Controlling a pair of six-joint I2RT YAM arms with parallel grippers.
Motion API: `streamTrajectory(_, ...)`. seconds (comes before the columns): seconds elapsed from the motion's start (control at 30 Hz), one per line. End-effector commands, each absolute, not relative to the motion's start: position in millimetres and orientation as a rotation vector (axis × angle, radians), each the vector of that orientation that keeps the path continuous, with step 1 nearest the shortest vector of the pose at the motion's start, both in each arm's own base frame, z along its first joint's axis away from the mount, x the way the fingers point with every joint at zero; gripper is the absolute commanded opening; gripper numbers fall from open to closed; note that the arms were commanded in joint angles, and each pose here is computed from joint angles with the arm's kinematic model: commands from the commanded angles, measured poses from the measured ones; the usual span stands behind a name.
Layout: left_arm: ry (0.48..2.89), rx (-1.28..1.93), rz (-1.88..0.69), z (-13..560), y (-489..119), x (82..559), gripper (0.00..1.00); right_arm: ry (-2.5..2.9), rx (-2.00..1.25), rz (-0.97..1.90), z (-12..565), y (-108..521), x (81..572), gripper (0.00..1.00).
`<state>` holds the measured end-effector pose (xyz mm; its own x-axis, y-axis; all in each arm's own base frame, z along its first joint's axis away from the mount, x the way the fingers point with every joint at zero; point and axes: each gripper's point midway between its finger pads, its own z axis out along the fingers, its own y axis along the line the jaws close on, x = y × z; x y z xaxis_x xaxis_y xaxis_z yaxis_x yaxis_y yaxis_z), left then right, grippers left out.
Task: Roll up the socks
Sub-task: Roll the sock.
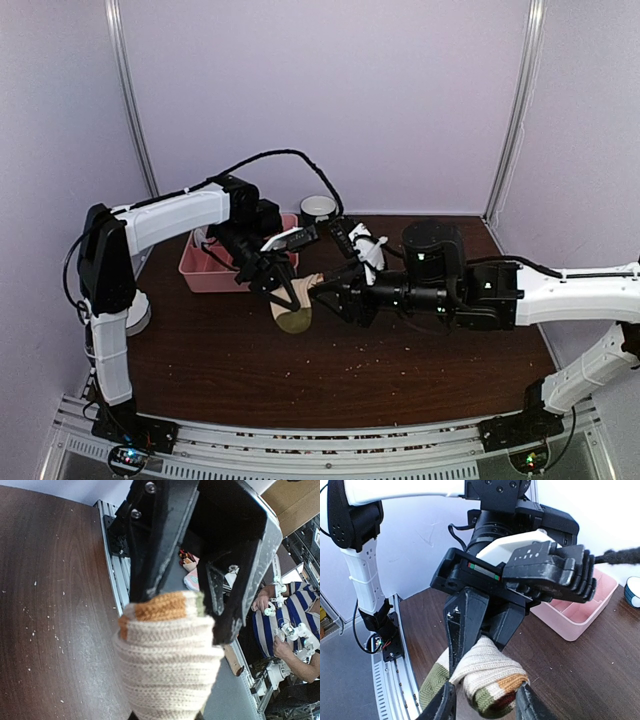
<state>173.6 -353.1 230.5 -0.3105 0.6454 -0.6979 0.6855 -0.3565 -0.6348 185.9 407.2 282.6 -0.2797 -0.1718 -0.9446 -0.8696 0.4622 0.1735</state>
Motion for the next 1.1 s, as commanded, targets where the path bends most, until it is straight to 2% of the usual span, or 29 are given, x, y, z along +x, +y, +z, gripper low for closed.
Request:
streamTrajectory(0.0,1.747,1.795,-1.716,237,-357,181,0.0,1.773,-0.941,0.896,275,417,183,0.41)
streamTrajectory(0.2,1.812,1.8,-1.561,226,-358,188,0.0,1.819,-0.922,0.895,262,419,186,0.41)
streamTrajectory(0.3,1.843,1.807,-1.448,218,-359,198,0.0,1.879,-0.937,0.793,253,407,190,0.4)
streamTrajectory(0.5,1.908,1.78,-1.219,199,-359,222,0.0,1.883,-0.888,0.72,270,385,195,0.43)
streamTrajectory(0.7,1.886,1.812,-1.231,199,-363,212,0.0,1.859,-0.84,0.835,275,396,191,0.6)
streamTrajectory(0.77,1.863,1.85,-1.255,200,-364,201,0.0,1.861,-0.837,0.843,272,403,193,0.72)
streamTrajectory(0.8,1.848,1.872,-1.271,201,-364,195,0.0,1.859,-0.835,0.844,273,406,194,0.9)
streamTrajectory(0.83,1.833,1.883,-1.292,204,-364,190,0.0,1.862,-0.838,0.839,271,408,195,0.99)
streamTrajectory(1.07,1.718,1.907,-1.407,231,-362,172,0.0,1.895,-0.834,0.804,256,413,202,1.0)
